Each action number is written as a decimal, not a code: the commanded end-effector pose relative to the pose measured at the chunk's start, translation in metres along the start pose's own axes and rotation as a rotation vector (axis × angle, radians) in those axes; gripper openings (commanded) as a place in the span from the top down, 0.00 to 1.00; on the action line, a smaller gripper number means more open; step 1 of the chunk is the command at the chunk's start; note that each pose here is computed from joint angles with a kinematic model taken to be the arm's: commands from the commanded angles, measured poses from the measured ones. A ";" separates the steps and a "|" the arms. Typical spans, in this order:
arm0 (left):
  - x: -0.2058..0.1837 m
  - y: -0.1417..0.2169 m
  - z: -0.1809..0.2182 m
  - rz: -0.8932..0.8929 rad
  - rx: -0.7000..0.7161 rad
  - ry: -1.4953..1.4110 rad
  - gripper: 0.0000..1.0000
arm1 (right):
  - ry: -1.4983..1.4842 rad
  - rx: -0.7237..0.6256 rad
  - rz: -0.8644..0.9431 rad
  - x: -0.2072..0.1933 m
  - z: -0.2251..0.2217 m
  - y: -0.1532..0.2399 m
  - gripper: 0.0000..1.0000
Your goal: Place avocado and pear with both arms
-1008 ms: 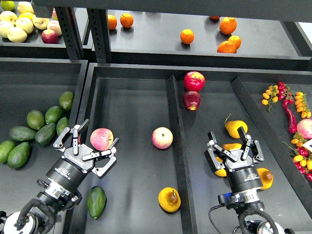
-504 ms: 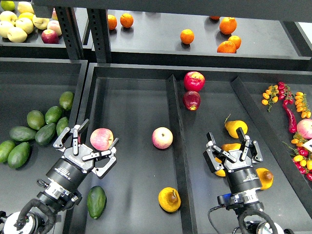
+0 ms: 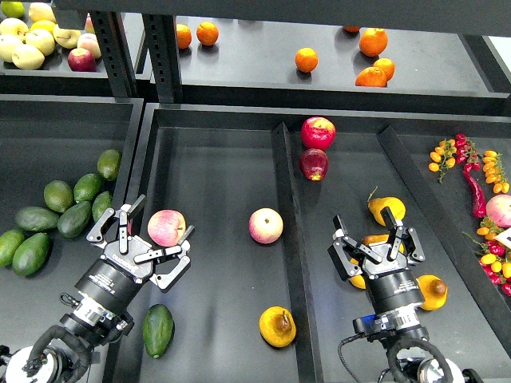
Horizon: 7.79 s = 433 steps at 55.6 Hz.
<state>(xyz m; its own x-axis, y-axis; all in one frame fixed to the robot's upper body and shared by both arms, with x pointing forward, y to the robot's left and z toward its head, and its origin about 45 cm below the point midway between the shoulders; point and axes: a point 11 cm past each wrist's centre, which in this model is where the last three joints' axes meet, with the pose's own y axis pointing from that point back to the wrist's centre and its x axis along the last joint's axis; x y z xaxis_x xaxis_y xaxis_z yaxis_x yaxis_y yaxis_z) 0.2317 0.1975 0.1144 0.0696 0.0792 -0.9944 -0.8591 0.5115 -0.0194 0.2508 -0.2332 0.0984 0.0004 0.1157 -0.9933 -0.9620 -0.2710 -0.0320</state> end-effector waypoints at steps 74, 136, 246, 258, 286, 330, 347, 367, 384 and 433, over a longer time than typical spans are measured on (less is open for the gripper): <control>-0.025 -0.046 -0.006 -0.076 0.184 -0.157 0.01 | 0.016 -0.036 0.000 -0.013 0.000 -0.031 0.00; -0.059 -0.082 0.018 0.138 1.461 -1.405 0.01 | 0.043 -0.012 0.089 -0.067 -0.032 -0.134 0.00; 0.071 -0.044 0.029 0.496 1.857 -1.557 0.01 | 0.050 -0.049 0.066 -0.074 -0.022 -0.145 0.00; 0.073 -0.053 0.026 0.503 1.846 -1.579 0.01 | 0.049 -0.049 0.063 -0.075 -0.022 -0.145 0.00; 0.082 -0.055 0.019 0.516 1.844 -1.582 0.01 | 0.049 -0.052 0.057 -0.077 -0.021 -0.145 0.00; 0.098 -0.052 0.011 0.544 1.840 -1.565 0.15 | 0.048 -0.052 0.046 -0.079 -0.020 -0.143 0.00; 0.096 -0.055 0.015 0.554 1.816 -1.557 0.57 | 0.045 -0.051 0.050 -0.076 -0.020 -0.140 0.00; 0.087 -0.072 0.006 0.519 1.725 -1.518 0.78 | 0.045 -0.049 0.049 -0.076 -0.020 -0.140 0.00; 0.062 -0.105 -0.008 0.432 1.587 -1.477 0.82 | 0.043 -0.050 0.047 -0.076 -0.019 -0.136 0.00; -0.008 -0.047 0.255 0.964 1.111 -1.501 0.80 | 0.043 -0.058 -0.008 -0.082 -0.014 -0.125 0.00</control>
<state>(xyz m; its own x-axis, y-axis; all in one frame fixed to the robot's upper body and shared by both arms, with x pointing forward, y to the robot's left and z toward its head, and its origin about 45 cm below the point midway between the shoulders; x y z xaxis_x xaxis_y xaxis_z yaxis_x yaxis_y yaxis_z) 0.4054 0.3683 0.1500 0.6742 0.7186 0.1706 -0.3106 0.0663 0.9482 0.3775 -0.2215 0.1841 0.0261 0.0763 -0.9967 -0.9443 -0.3255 -0.0496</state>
